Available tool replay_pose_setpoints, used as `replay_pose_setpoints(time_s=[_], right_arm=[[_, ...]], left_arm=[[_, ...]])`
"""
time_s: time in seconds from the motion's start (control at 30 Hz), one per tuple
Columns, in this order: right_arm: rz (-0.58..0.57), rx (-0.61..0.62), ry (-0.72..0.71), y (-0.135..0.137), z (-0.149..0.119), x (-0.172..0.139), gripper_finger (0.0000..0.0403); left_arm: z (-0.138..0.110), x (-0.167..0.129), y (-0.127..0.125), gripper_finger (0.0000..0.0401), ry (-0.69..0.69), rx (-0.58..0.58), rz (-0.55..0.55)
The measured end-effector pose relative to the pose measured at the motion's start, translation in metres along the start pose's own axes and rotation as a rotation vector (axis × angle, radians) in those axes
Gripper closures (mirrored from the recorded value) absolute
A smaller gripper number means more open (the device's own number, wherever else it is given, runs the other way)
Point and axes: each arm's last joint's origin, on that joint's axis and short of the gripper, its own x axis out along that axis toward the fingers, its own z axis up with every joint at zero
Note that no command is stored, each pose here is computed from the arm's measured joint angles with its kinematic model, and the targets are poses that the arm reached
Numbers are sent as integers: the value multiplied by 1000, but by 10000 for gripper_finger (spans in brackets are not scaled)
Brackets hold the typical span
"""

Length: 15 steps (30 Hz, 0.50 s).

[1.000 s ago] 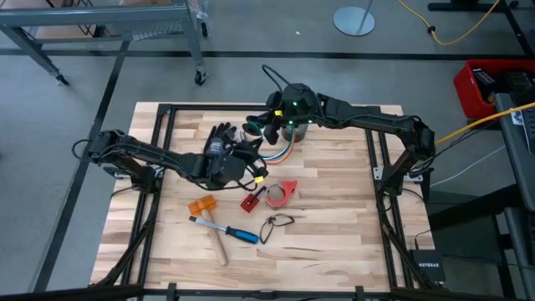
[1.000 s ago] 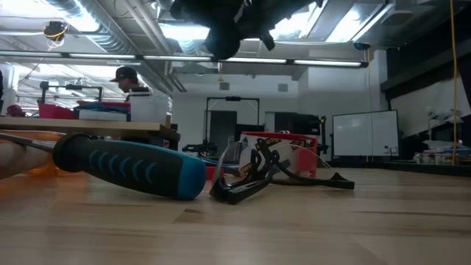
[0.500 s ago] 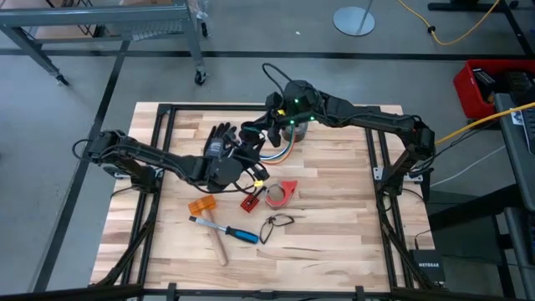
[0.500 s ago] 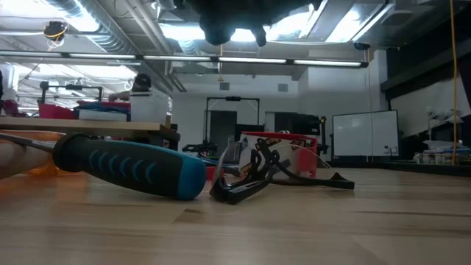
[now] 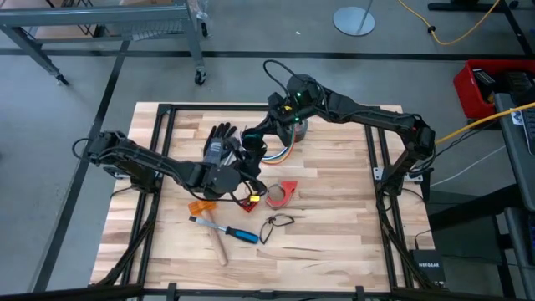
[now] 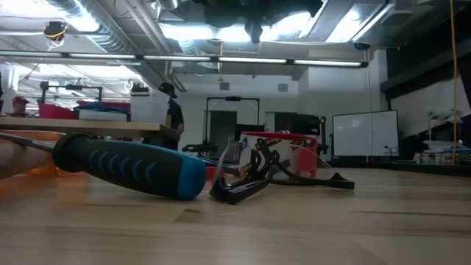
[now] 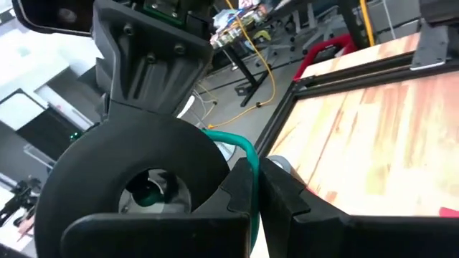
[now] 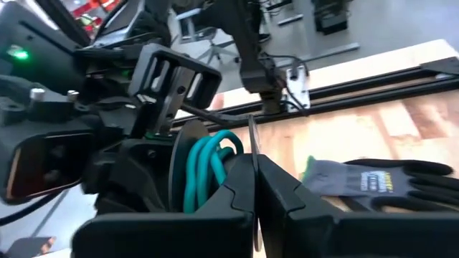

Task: Coil cords
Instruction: Coil the wire onto the spool

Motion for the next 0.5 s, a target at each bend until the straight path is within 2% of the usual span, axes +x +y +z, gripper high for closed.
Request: replay_pose_setpoints(time_s=[0.33,0.5], right_arm=[[124,21,22,2,-1,-1,401],[135,31,24,1,-1,-2,401]], left_arm=[[2,-12,-8,400,-18,73,-37],[2,-17,-10,394,-25,116,-43]])
